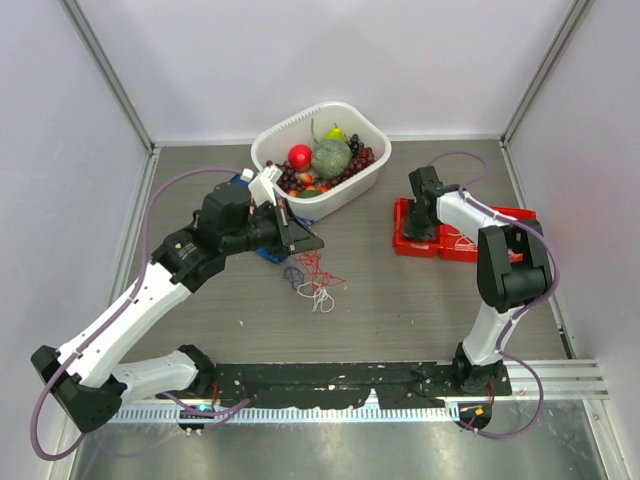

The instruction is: Untangle the cables

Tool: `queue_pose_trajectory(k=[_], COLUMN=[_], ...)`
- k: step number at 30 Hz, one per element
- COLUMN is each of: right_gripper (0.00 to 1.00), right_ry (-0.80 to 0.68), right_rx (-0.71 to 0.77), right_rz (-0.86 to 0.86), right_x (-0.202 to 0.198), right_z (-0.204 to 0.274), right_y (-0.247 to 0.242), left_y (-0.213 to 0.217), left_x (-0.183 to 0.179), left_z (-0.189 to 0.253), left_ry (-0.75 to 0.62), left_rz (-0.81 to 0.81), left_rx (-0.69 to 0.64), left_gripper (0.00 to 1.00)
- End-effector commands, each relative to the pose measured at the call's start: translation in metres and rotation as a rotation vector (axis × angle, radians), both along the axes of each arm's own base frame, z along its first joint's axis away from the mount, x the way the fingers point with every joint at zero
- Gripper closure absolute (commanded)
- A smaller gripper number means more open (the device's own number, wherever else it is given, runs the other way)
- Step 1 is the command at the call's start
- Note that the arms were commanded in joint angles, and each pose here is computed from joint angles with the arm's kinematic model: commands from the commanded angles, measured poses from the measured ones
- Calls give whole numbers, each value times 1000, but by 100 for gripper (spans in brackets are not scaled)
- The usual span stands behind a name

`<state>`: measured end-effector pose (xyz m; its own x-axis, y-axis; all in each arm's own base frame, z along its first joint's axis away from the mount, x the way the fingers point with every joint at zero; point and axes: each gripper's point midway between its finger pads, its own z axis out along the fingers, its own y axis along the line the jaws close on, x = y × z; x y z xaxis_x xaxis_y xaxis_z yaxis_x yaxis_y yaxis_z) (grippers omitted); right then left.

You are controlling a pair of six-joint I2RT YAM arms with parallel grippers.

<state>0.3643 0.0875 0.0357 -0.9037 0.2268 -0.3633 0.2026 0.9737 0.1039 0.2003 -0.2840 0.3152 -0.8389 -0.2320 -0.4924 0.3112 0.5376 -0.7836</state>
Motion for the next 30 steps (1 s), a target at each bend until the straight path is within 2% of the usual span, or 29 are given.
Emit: queue_pose_trajectory(k=[1, 5, 8, 11, 13, 17, 21, 23, 26, 30], right_gripper=[96, 72, 61, 39, 31, 27, 27, 27, 27, 27], right_ry=[-80, -140, -197, -229, -249, -294, -446, -469, -537, -571], right_rx=[-24, -21, 10, 48, 76, 191, 427, 544, 707, 780], right_rz=[24, 40, 50, 74, 110, 289, 620, 754, 842, 854], right_x=[19, 18, 12, 0, -13, -48, -109, -140, -171, -181], right_z=[34, 74, 108, 130, 143, 159, 193, 199, 218, 222], right_y=[-2, -4, -1, 8, 19, 71, 153, 184, 205, 217], left_y=[7, 6, 2, -2, -3, -4, -5, -5, -5, -8], left_x=[-5, -4, -2, 0, 1, 3, 4, 3, 2, -2], left_z=[13, 15, 15, 16, 15, 11, 9, 8, 9, 13], left_ry=[-32, -38, -35, -25, -22, -6, 16, 23, 35, 58], left_rz=[9, 7, -3, -17, -18, -15, -12, -15, -8, -8], left_rx=[-28, -32, -32, -32, -30, -22, -19, -22, -35, -86], left_gripper=[100, 100, 100, 100, 100, 100, 99, 99, 99, 99])
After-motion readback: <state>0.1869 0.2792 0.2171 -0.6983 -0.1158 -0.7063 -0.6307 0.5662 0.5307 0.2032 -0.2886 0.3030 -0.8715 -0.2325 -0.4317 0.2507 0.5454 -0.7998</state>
